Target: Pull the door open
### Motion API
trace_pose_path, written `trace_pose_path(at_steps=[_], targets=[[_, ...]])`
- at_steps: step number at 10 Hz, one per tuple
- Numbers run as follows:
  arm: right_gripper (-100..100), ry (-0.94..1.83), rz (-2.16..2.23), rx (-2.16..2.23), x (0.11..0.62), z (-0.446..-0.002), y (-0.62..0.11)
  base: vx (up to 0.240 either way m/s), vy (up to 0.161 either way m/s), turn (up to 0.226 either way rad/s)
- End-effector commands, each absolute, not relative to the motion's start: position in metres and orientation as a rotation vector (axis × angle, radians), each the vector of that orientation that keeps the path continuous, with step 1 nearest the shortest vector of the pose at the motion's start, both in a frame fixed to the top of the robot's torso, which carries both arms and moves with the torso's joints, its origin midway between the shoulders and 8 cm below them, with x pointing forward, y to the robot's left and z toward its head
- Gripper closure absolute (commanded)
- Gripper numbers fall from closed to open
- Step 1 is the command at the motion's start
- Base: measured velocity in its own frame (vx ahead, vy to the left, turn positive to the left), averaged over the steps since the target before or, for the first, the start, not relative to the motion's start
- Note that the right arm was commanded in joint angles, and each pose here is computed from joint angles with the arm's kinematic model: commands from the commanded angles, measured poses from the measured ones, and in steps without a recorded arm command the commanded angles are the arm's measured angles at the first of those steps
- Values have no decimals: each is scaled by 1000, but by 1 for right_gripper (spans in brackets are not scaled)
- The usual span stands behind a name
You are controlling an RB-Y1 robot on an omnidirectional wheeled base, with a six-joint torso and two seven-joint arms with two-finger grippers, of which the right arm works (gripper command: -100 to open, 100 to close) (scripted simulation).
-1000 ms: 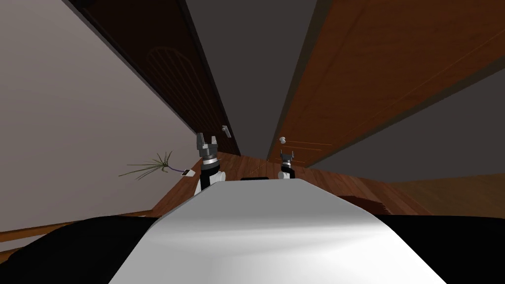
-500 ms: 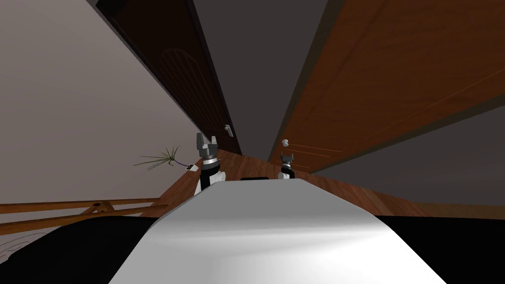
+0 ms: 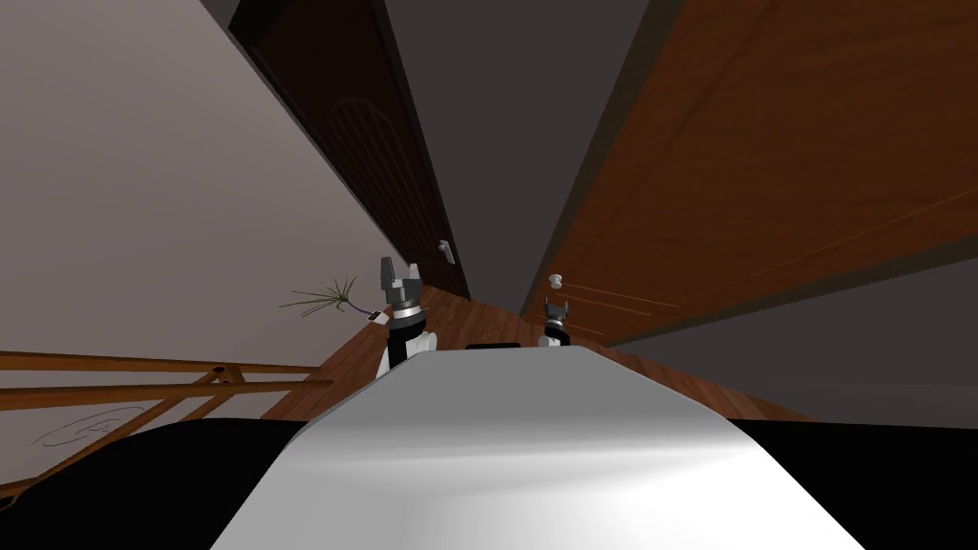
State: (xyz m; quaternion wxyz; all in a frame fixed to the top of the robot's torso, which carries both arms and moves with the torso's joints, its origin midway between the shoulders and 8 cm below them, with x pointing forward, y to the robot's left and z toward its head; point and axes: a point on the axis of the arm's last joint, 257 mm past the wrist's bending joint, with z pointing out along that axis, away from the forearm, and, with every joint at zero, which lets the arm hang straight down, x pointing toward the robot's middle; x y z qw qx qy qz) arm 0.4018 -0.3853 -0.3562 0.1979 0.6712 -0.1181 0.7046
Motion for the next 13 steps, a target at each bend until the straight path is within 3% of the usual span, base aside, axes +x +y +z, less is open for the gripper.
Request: trace_pose_path(at_steps=[1, 7, 13], targets=[[-100, -383, 1964, 1900, 398, -367, -391, 35, -98, 187], [-100, -485, 1942, 1935, 389, -389, -403, 24, -91, 136], [-100, -531, 1913, 1914, 353, -393, -476, 164, -8, 71]])
